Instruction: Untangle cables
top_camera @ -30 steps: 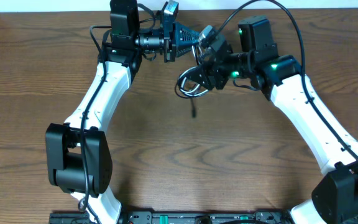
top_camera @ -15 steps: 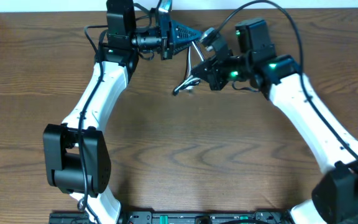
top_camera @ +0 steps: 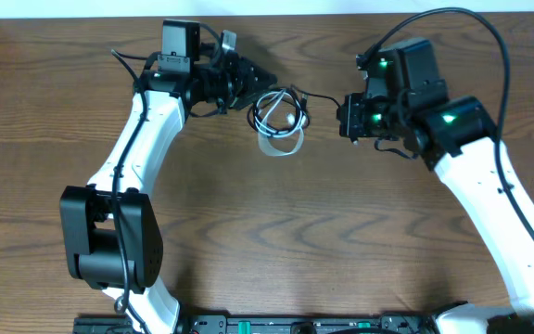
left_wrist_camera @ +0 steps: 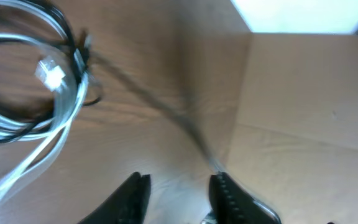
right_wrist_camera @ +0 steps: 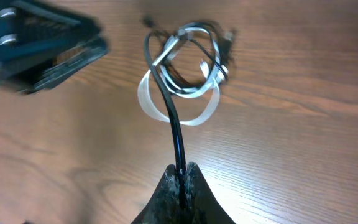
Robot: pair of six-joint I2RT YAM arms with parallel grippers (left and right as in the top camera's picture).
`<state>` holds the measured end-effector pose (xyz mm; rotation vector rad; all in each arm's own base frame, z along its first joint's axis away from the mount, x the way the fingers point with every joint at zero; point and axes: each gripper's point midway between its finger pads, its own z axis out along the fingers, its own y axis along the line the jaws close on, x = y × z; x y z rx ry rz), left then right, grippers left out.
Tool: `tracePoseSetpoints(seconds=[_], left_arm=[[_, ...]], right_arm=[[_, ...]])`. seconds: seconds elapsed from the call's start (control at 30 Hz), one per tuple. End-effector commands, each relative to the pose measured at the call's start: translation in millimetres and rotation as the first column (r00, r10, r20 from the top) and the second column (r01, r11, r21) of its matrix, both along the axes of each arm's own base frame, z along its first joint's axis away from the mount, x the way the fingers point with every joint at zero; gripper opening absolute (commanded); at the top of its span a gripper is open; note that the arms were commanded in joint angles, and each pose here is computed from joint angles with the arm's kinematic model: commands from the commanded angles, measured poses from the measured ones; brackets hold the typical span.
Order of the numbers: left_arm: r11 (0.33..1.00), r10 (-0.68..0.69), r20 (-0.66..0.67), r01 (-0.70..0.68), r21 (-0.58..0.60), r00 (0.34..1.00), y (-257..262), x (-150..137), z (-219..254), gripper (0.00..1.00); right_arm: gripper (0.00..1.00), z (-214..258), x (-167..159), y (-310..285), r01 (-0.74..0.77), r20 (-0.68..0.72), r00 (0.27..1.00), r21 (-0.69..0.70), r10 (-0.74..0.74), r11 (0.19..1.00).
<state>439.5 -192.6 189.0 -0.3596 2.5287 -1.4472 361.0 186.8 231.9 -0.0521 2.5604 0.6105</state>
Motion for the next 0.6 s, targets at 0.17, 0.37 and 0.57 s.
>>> tracePoseSetpoints(seconds=[0.17, 0.37, 0.57], left_arm=[[0.974, -0.062, 0.059, 0.047, 0.222, 0.996, 21, -15, -22, 0.70], [0.889, -0.005, 0.041, -0.014, 0.458, 0.999, 34, -15, -52, 0.77], [0.800, -0.015, 0.075, -0.033, 0.599, 0.997, 24, -13, -70, 0.79]], right_arm=[[0.01, -37, 29, -43, 0.174, -0.043, 0.983, -0.123, -0.181, 0.977], [0.01, -57, 47, -82, 0.264, -0.074, 0.958, -0.153, -0.277, 0.952], [0.58, -70, 54, -113, 0.255, -0.098, 0.957, -0.175, -0.274, 0.951]])
